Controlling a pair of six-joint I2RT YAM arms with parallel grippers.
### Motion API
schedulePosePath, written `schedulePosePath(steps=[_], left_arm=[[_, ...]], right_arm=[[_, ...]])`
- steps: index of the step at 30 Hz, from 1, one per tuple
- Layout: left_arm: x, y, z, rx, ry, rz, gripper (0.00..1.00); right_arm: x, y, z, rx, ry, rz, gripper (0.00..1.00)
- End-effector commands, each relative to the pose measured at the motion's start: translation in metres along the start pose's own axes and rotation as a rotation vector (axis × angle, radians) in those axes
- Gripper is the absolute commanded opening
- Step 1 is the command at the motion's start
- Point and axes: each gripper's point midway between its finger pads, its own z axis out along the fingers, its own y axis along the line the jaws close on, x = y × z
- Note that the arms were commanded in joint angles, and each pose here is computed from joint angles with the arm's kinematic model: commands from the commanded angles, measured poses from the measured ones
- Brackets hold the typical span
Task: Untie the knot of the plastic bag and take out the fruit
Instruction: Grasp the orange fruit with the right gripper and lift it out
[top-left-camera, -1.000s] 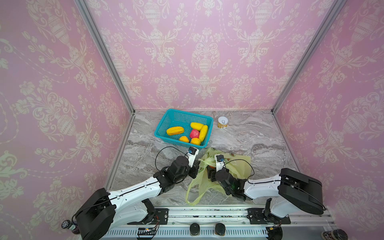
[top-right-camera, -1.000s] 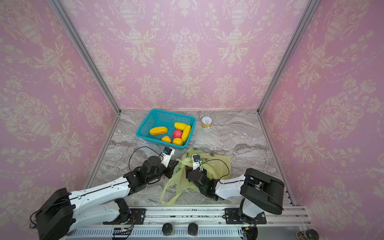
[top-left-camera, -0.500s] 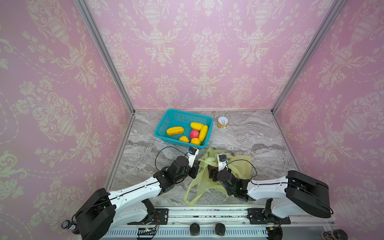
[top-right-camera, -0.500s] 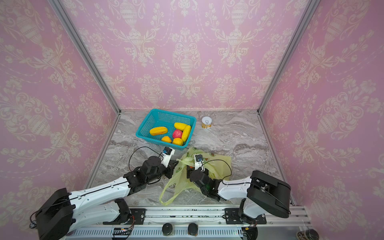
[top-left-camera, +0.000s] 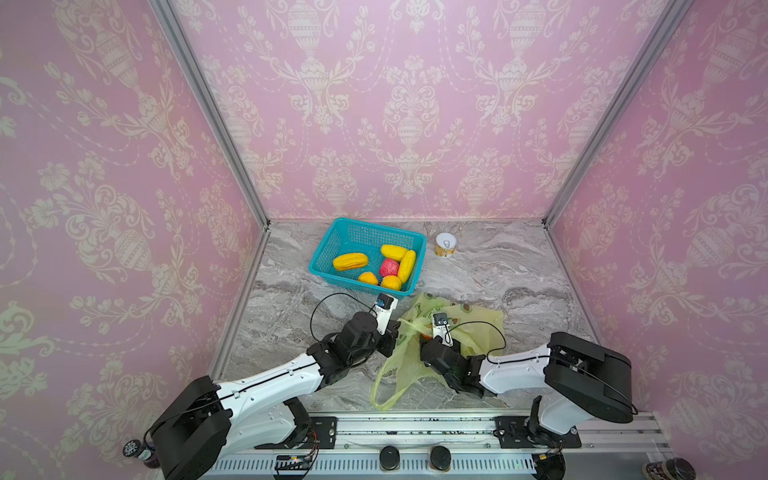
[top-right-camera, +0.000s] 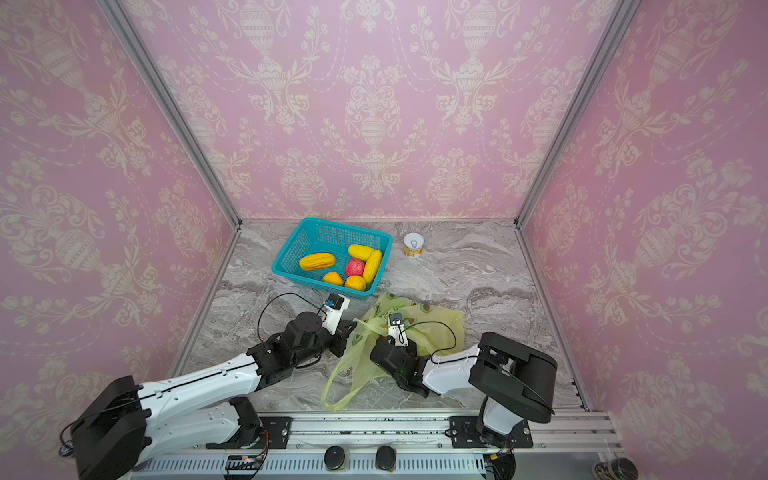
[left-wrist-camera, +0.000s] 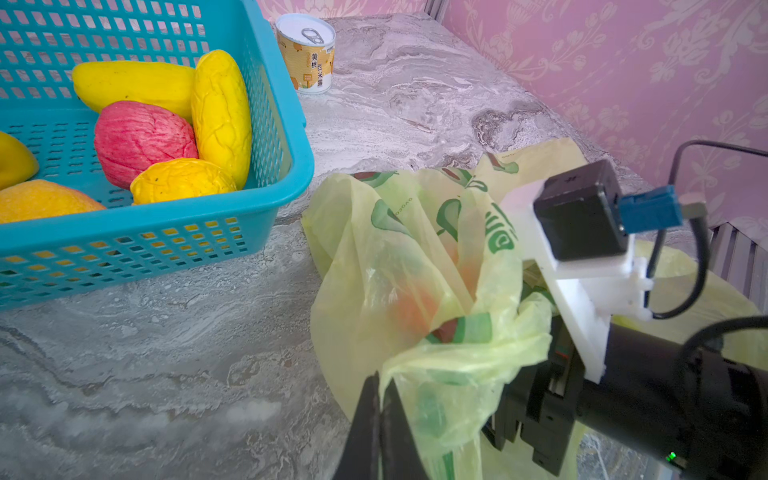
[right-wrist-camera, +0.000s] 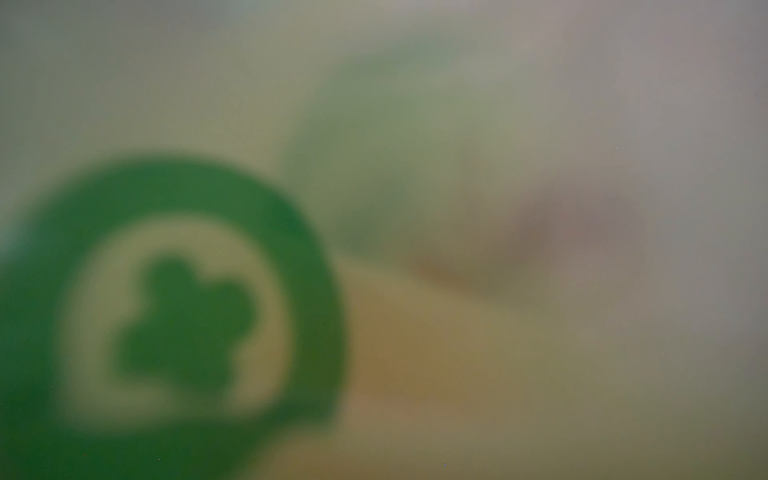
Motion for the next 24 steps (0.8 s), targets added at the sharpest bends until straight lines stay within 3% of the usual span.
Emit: schedulePosePath(steps=[1,15,24], left_arm=[[0.004,0.003,0.000,-0.007,0.012,-0.007,0.00],[0.005,0.003,0.002,-0.009,0.017,-0.005,0.00],[0.005,0.004,0.003,-0.014,0.019,-0.004,0.00]], right_arm=[[-0.004,0.004,-0.004,-0.021,-0.010,-0.001,0.61],[-0.030,0.029,-0.085,-0.430,-0.159,-0.091,0.44],[-0.051,0.033,-0.142,-0.679,-0.254,-0.046,0.42]])
